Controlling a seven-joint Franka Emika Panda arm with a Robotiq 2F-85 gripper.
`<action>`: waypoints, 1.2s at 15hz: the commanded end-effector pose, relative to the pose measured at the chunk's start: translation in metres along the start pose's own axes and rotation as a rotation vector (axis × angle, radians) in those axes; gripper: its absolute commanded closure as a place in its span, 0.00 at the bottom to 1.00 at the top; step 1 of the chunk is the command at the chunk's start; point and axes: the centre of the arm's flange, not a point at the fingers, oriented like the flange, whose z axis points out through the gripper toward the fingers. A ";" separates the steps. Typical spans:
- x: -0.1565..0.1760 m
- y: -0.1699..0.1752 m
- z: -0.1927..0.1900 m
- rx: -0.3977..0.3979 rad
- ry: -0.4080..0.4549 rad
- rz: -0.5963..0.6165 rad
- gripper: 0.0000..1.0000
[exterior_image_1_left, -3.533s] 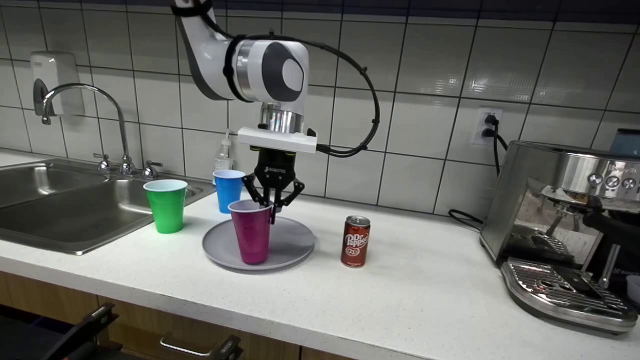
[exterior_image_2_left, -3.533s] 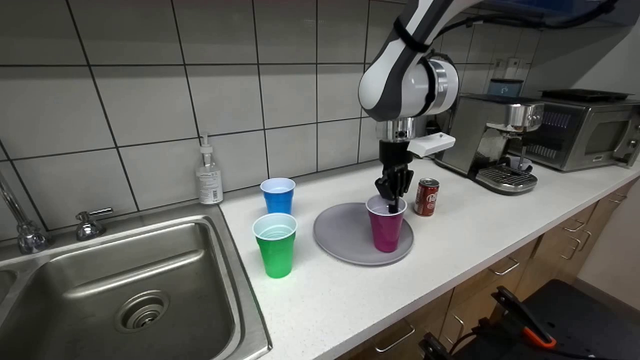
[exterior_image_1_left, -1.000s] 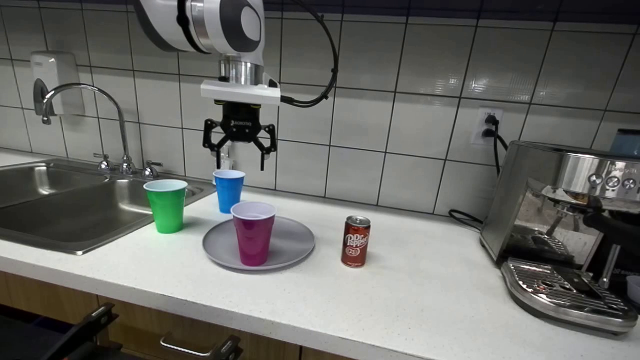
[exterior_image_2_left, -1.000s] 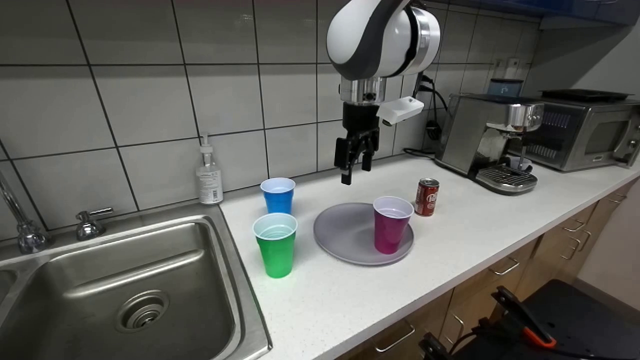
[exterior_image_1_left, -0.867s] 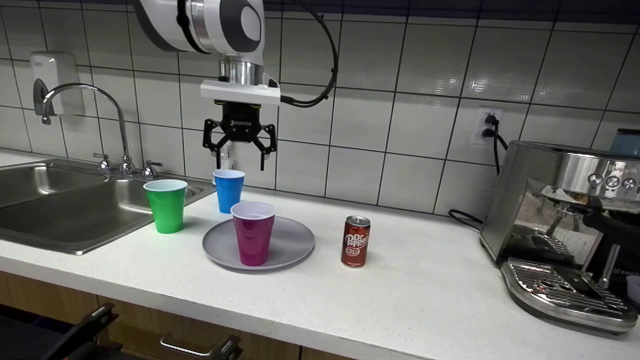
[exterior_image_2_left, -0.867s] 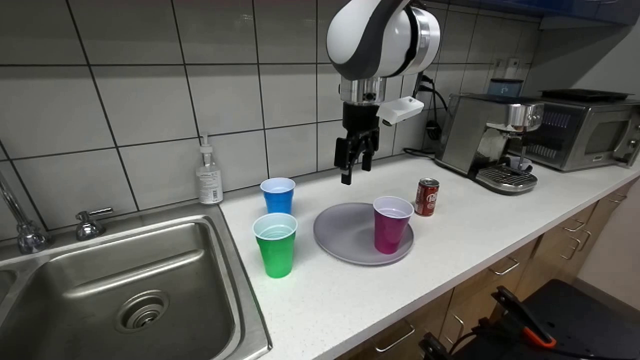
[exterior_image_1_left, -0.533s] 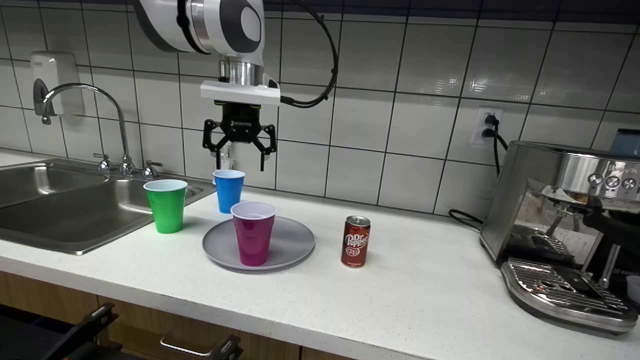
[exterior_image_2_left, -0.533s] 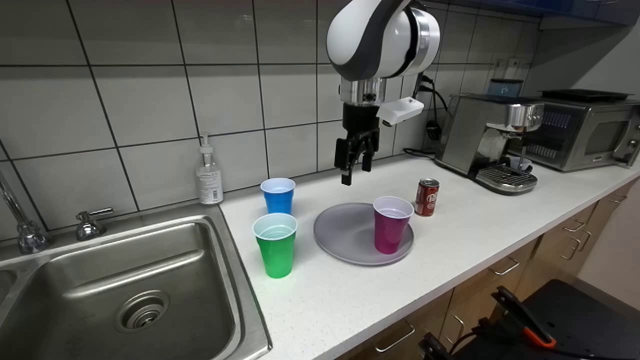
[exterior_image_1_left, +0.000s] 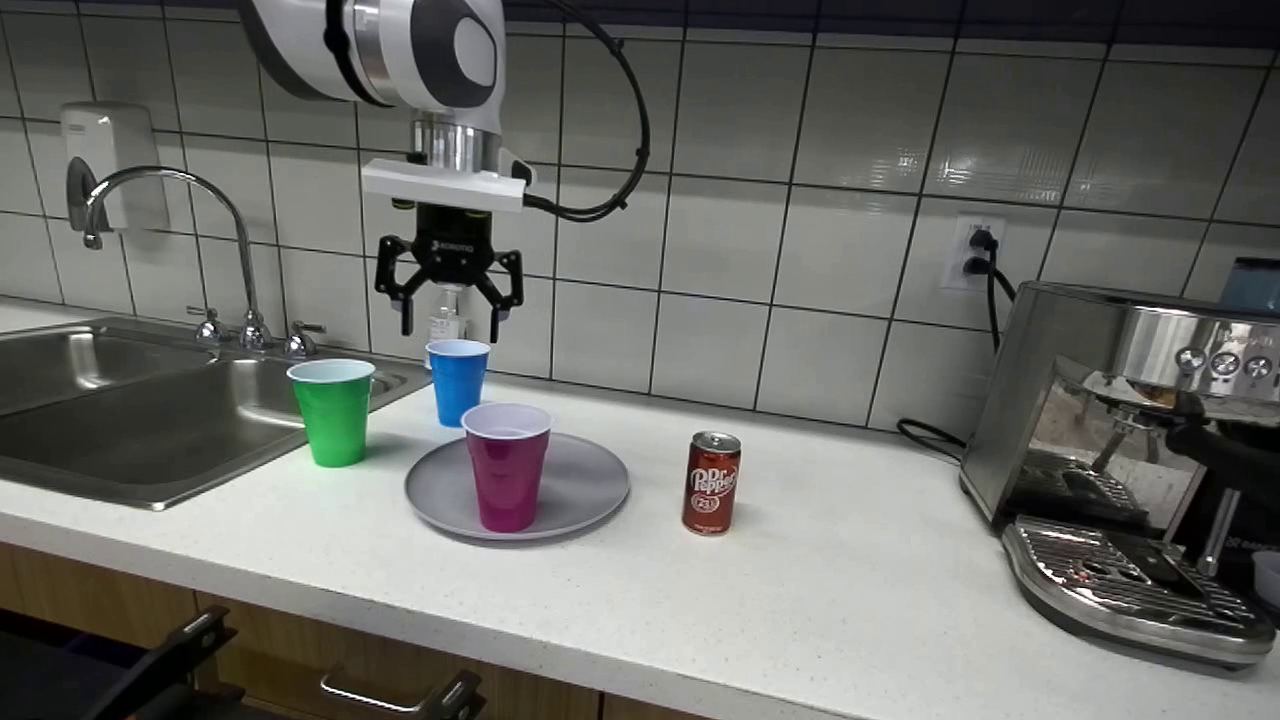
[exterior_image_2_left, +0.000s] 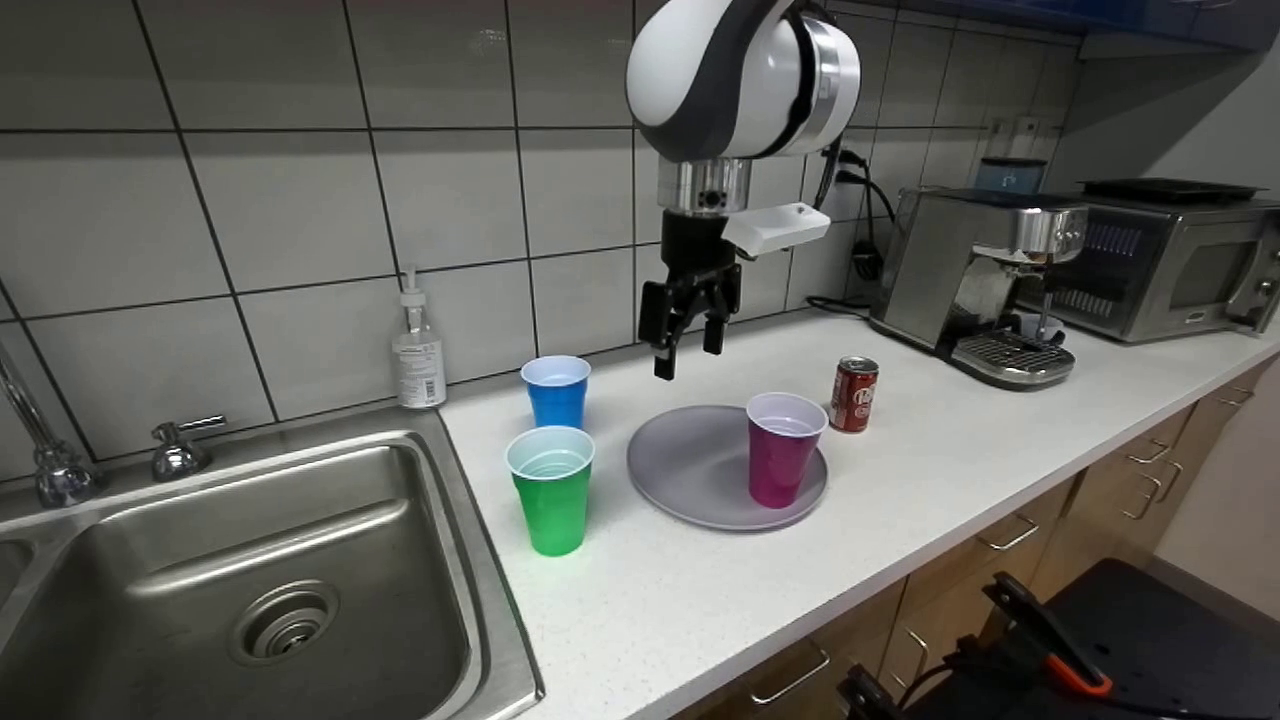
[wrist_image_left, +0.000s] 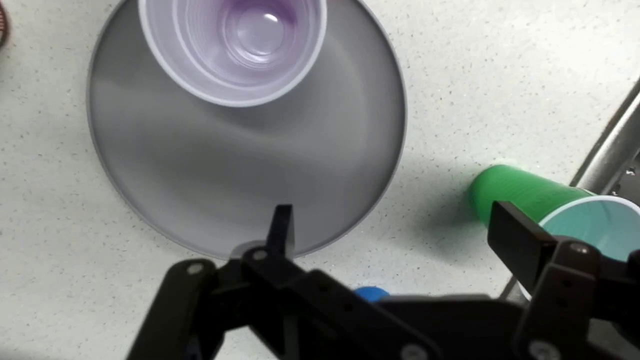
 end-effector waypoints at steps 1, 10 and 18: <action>0.010 -0.023 -0.001 0.027 0.014 0.059 0.00; 0.033 -0.071 0.005 0.028 0.028 0.096 0.00; 0.076 -0.082 0.027 0.008 0.030 0.159 0.00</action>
